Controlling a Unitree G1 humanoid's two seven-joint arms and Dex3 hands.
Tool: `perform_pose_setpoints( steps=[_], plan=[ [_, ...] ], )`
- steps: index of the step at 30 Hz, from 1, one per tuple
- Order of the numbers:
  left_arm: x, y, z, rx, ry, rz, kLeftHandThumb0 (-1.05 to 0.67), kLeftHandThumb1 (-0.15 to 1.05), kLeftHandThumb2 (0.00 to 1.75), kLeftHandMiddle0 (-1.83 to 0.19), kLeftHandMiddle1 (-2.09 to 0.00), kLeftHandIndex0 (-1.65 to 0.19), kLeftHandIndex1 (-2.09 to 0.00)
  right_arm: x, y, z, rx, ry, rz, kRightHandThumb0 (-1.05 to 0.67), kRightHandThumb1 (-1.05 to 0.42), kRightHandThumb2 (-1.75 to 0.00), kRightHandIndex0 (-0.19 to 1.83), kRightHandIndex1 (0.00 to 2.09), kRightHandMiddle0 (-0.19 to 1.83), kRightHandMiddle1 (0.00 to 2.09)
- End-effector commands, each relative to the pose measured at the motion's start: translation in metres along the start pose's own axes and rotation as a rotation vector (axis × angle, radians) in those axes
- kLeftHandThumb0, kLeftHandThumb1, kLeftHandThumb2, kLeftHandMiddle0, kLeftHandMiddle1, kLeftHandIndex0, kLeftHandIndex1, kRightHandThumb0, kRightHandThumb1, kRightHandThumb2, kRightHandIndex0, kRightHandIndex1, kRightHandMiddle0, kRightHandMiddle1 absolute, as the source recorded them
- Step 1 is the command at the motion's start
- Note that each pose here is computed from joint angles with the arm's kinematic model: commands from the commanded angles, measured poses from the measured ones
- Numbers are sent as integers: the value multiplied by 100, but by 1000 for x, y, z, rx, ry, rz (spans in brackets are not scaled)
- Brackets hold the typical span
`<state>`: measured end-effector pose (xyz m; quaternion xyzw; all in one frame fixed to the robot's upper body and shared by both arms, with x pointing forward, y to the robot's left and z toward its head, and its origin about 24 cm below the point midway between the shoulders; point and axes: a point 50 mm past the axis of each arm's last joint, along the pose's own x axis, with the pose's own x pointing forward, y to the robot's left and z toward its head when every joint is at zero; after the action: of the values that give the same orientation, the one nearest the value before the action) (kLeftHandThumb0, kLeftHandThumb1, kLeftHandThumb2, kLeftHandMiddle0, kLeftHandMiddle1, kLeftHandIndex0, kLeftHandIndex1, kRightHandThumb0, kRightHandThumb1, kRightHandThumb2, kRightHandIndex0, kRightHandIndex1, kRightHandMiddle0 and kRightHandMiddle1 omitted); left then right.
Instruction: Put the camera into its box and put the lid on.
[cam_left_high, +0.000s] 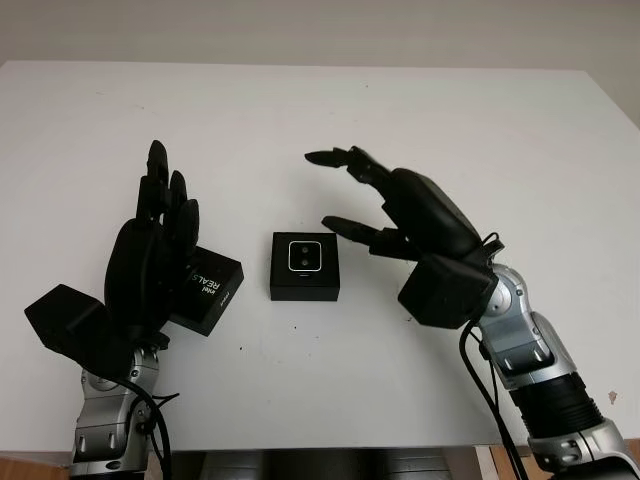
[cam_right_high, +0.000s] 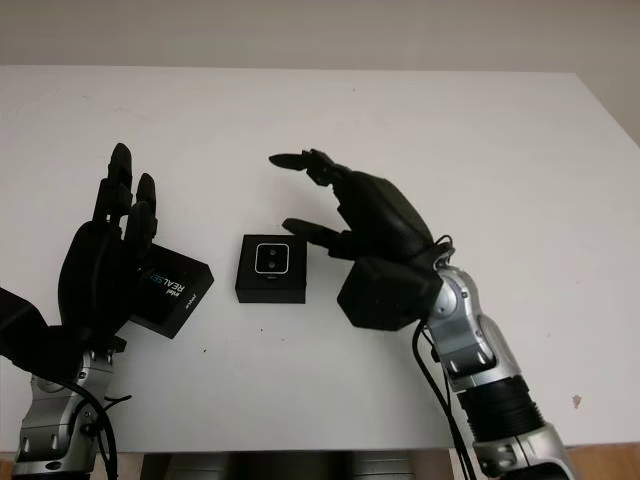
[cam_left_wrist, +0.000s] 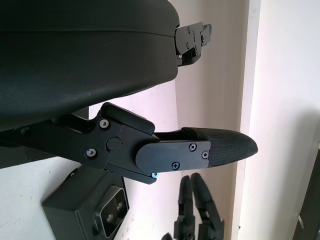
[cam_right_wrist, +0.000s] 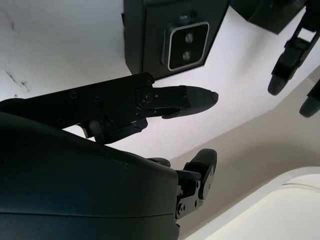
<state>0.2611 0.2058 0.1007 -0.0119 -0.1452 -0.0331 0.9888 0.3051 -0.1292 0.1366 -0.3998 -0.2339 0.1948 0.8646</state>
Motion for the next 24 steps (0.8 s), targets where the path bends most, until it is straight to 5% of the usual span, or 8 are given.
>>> perform_pose_setpoints(
  steps=[1, 12, 24],
  plan=[
    [-1, 2, 4, 18, -14, -1, -73, 105, 48, 19, 0, 19, 0, -3, 1, 0, -22, -12, 15, -49, -105, -32, 22, 7, 9, 69],
    [-2, 1, 4, 16, -15, 2, -74, 105, 48, 19, 0, 19, 0, -10, 8, -5, -113, -7, 87, -54, -105, -36, 21, 6, 7, 113],
    [-3, 1, 4, 8, -14, -2, -72, 105, 48, 19, 0, 19, 0, -15, 12, -16, -149, 11, 125, -56, -105, -35, 22, 6, 9, 130]
  ],
)
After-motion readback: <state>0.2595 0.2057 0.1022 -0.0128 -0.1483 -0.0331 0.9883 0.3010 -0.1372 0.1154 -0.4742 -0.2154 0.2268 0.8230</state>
